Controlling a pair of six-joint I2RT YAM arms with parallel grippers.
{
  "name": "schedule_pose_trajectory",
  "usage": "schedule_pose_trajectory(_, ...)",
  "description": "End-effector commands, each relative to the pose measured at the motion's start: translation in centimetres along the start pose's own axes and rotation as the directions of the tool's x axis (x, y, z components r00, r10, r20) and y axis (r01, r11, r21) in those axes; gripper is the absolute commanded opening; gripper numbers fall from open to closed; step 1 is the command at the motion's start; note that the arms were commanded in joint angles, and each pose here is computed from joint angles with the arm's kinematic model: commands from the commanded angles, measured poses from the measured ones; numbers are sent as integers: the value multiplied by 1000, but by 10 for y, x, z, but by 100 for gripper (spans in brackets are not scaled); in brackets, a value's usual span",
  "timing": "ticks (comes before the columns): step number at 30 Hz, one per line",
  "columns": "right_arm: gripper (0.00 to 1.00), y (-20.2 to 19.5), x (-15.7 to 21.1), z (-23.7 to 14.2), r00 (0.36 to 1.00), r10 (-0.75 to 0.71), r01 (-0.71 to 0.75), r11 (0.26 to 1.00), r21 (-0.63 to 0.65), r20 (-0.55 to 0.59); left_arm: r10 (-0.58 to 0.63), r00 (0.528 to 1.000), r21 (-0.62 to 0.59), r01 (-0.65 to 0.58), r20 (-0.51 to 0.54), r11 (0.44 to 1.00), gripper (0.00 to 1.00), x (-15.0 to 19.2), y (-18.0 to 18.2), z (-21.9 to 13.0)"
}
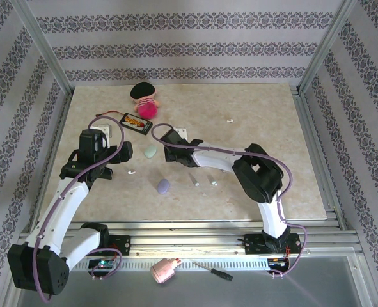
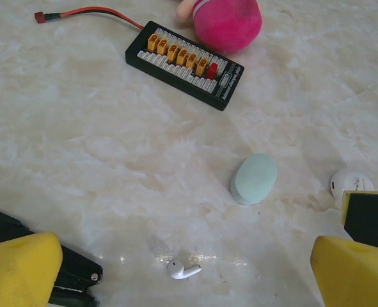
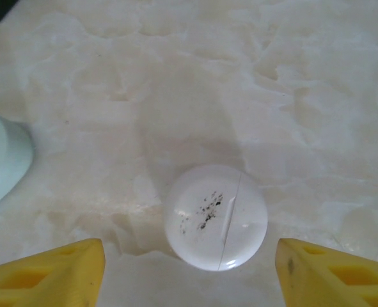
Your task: Insert the wireless bluetooth earbuds into the charging case
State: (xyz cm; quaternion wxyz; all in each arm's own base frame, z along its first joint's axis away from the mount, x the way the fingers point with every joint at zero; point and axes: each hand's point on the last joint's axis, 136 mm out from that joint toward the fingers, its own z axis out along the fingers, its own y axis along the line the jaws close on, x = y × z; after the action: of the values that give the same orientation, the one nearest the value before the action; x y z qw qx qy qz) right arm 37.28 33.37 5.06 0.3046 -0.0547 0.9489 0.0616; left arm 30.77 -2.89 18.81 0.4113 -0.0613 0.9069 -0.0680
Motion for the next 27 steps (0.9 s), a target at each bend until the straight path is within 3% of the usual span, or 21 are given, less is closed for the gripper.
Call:
schedule_pose_trajectory(1, 70, -10, 1, 3, 1000, -4, 5, 996, 86, -11, 28, 1000, 13, -28, -1, 1000, 99, -1, -4, -7)
schedule_pose_trajectory(8, 62, -11, 5, 15, 1000, 6, -2, 993, 120, -29, 29, 1000, 15, -29, 0, 999, 99, -1, -4, -4)
schedule_pose_trajectory(27, 56, -17, 12, 36, 997, 11, 0, 989, 151, -70, 10, 1000, 37, -10, -1, 999, 99, 3, -7, -3)
